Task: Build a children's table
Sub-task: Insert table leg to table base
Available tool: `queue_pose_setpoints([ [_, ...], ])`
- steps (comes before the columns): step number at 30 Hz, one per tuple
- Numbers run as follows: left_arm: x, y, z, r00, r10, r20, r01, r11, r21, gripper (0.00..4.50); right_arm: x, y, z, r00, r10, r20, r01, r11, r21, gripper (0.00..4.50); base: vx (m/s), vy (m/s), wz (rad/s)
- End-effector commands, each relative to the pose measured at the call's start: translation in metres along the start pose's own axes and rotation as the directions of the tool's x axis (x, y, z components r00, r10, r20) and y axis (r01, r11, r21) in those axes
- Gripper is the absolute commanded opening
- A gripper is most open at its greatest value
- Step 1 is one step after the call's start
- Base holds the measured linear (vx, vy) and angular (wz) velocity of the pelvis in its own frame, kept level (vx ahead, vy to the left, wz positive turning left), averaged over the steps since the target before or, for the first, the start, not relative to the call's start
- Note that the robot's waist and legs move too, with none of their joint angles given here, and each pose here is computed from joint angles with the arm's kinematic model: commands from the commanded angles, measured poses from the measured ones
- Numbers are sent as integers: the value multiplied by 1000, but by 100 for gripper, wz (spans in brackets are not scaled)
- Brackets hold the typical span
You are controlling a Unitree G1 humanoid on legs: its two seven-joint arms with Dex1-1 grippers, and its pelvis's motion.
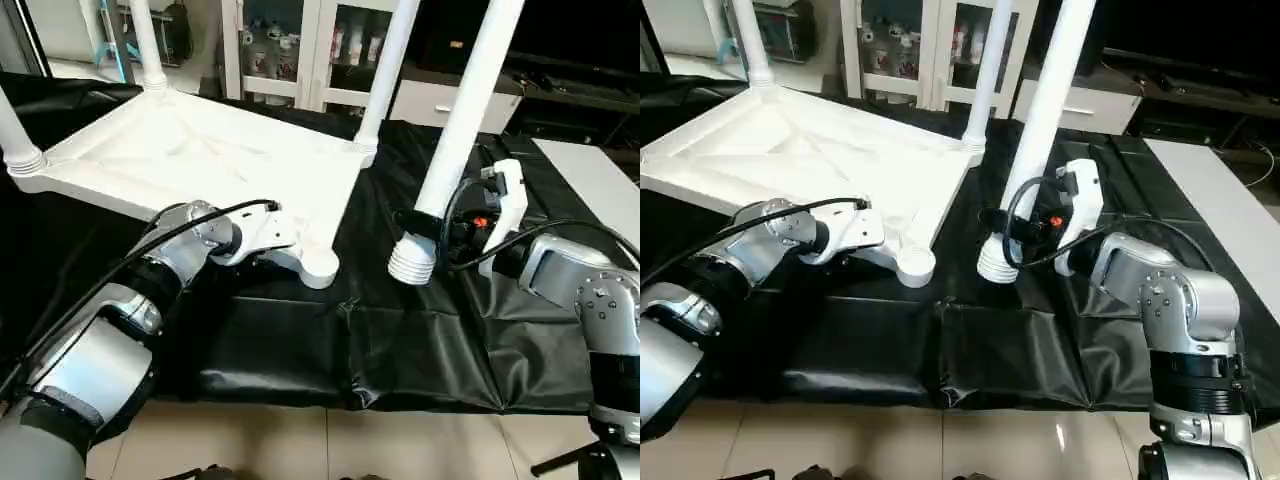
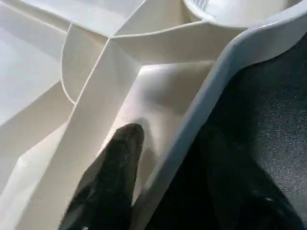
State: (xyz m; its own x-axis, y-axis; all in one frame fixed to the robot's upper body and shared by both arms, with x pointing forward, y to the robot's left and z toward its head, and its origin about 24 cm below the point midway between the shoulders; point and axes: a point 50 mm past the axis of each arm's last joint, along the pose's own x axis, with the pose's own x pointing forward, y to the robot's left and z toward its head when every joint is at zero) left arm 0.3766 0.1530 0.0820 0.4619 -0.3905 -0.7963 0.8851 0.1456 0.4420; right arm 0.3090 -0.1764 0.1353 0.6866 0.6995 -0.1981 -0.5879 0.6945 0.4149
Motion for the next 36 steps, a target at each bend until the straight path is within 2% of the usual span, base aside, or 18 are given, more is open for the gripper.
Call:
queue_pose_setpoints([
  [1,14,-23,-14,990,-122,-76,120,992,-25,191,-5,2,4,1000,1,16,0,999,-40,186,0,0,0],
  [4,13,-26,-16,988,-138,-72,135,990,-49,168,-5,2,4,1000,1,16,-1,999,-43,186,0,0,0],
  [10,6,-31,-15,990,-143,-3,140,972,-187,141,-6,1,2,1000,-6,15,7,999,-44,186,0,0,0],
  [12,2,-37,-19,992,-127,-1,122,955,-269,133,-5,1,-1,1000,-19,15,20,999,-44,186,0,0,0],
  [13,2,-37,-19,992,-127,-1,122,955,-269,130,-5,1,-1,1000,-19,15,20,999,-44,186,0,0,0],
  [16,-3,-49,-31,994,-105,-43,85,940,-330,119,-3,1,-6,999,-37,9,38,998,-45,186,0,0,0],
  [19,-8,-57,-36,993,-103,-61,75,929,-363,112,-2,2,-8,999,-38,5,38,998,-42,186,0,0,0],
  [21,-16,-69,-37,995,-86,-51,60,919,-389,103,-1,3,-13,999,-39,-2,39,999,-37,186,0,0,0],
  [25,-18,-75,-23,998,-22,58,42,932,-360,85,2,3,-17,999,-49,-12,48,998,-46,186,0,0,0],
  [27,-17,-83,-11,990,10,142,34,950,-310,81,6,3,-21,996,-85,-10,84,994,-71,186,0,0,0],
  [32,-14,-94,-5,978,24,209,18,981,-194,54,13,6,-27,994,-103,40,107,985,-137,186,0,0,0],
  [36,-15,-94,-7,973,79,218,-52,991,-126,41,15,9,-22,989,-113,91,125,983,-134,186,0,0,0],
])
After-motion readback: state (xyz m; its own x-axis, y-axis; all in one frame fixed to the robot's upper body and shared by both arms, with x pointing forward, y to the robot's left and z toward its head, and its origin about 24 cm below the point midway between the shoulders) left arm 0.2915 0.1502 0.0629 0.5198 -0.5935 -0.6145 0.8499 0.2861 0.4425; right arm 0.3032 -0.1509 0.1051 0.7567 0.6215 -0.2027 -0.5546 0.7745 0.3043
